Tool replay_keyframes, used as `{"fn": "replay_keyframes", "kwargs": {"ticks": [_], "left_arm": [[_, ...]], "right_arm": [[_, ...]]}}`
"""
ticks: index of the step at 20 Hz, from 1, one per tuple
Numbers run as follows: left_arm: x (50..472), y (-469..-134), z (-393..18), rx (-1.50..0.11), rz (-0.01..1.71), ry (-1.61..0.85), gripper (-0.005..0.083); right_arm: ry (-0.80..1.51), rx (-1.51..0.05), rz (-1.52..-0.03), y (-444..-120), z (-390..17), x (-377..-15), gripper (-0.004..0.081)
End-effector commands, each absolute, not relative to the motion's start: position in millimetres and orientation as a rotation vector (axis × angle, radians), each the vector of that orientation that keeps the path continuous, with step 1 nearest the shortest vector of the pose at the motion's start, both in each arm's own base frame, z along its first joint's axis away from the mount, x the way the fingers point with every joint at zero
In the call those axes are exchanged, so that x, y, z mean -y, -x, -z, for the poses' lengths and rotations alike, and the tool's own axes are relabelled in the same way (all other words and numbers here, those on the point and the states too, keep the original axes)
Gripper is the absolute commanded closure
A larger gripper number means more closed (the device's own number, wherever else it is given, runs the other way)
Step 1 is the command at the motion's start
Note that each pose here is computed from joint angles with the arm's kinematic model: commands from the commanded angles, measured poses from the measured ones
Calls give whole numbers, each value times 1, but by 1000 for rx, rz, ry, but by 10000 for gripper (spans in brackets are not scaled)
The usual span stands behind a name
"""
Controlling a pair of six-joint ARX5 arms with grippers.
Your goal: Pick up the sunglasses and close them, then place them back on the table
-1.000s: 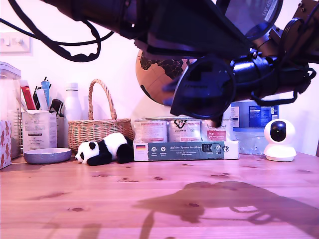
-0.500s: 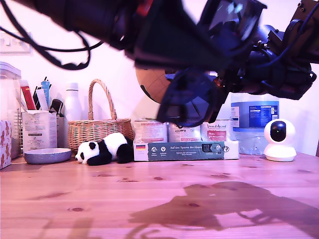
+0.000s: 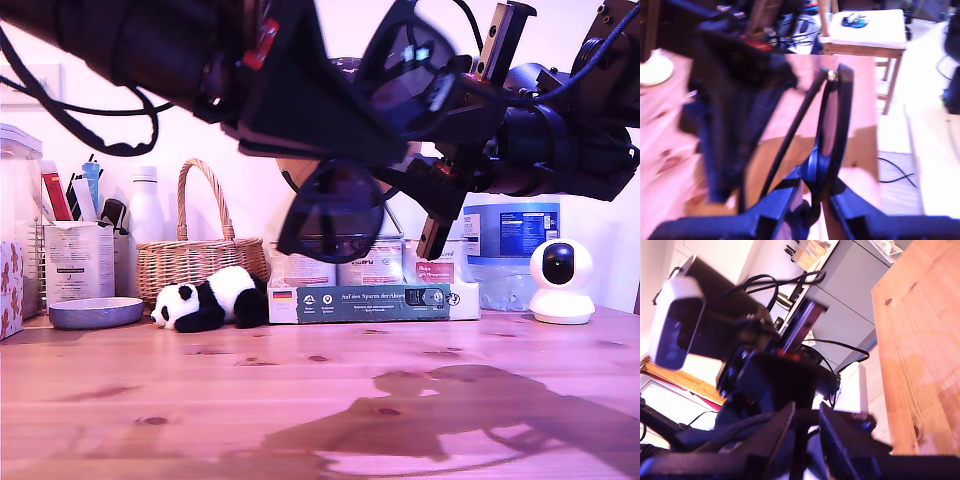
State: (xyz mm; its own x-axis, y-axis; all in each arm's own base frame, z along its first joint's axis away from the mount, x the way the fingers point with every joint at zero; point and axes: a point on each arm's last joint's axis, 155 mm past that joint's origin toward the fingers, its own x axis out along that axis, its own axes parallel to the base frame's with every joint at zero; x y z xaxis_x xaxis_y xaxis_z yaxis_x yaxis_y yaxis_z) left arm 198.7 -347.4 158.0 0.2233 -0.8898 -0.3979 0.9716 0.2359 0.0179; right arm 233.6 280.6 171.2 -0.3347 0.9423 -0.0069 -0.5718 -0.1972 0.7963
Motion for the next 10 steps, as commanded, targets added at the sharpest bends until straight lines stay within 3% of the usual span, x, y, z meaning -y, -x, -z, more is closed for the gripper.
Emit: {"fn": "replay_keyframes", "kwargs": {"ticks": [1,5,10], "left_arm": [[339,-205,-151,-349,1284,-296,797],[333,-209,-146,-373,1281,-298,797],[324,-206,-126,-445,1265,-359,797]], "right_arm": [[-623,-882,-1806,-225,-176,-282,649],[-574,-835,-1794,-230,-174,-285,648],[-482,-784,-1519,-282,-149,-278,648]]}}
